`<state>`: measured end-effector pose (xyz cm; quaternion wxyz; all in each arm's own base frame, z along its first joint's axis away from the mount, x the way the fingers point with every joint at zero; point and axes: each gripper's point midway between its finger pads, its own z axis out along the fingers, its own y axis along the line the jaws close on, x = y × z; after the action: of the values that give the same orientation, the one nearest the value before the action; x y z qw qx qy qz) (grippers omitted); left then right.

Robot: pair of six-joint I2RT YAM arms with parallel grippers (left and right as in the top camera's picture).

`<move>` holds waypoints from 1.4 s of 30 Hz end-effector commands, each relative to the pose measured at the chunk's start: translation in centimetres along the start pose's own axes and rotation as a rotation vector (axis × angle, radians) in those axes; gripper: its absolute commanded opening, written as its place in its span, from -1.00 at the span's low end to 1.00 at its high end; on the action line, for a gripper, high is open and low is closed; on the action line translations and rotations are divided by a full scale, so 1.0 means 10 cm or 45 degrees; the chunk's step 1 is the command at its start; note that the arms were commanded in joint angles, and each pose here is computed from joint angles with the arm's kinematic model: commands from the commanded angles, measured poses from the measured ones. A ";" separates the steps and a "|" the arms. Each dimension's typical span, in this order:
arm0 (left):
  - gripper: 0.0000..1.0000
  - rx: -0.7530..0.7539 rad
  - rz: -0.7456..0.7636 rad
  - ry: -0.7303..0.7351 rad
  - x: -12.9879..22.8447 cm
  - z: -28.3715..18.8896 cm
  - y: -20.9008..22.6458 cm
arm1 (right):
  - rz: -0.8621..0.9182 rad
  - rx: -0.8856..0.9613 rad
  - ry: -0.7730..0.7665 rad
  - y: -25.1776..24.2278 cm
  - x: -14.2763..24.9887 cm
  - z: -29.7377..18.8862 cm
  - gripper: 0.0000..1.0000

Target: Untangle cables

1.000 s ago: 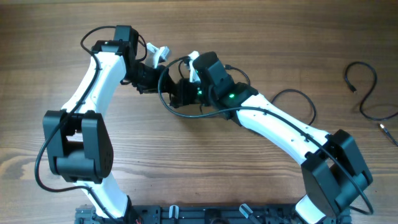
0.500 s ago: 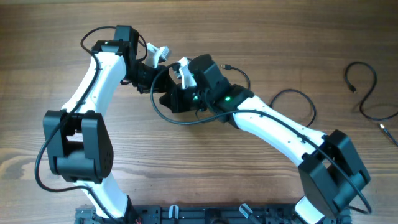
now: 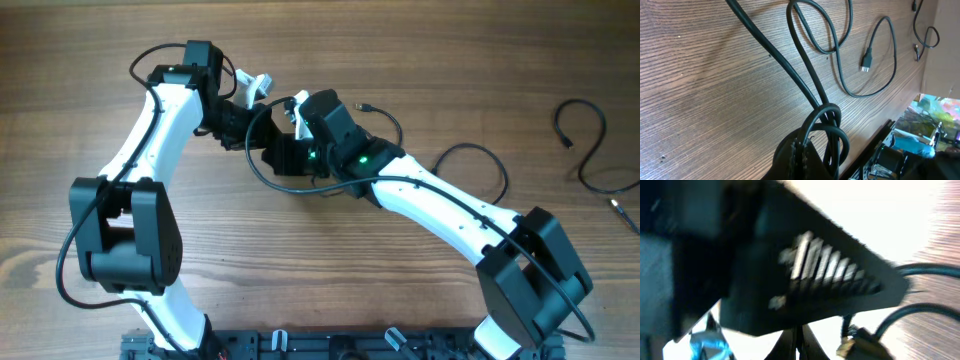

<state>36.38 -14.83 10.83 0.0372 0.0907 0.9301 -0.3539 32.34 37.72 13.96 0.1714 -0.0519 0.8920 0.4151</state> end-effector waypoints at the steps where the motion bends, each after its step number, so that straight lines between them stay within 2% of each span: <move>1: -0.92 0.024 0.005 -0.018 -0.04 -0.03 -0.08 | 0.101 0.119 -0.086 -0.18 -0.12 0.04 -0.91; 6: -0.92 0.024 0.006 -0.018 -0.04 -0.03 -0.08 | 0.116 0.169 -0.066 -0.27 -0.07 0.03 -0.91; 24: -0.92 0.024 0.005 -0.017 -0.04 -0.03 -0.08 | 0.140 0.470 -0.184 -0.73 -0.14 -0.09 -0.91; 42: -0.92 0.024 0.005 -0.018 -0.04 -0.03 -0.08 | 0.150 0.492 -0.139 -0.77 -0.05 -0.10 -0.91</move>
<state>36.36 -15.04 10.83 0.0364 0.0908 0.9301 -0.3539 34.25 32.11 9.93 0.2069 0.0523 0.9422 0.2583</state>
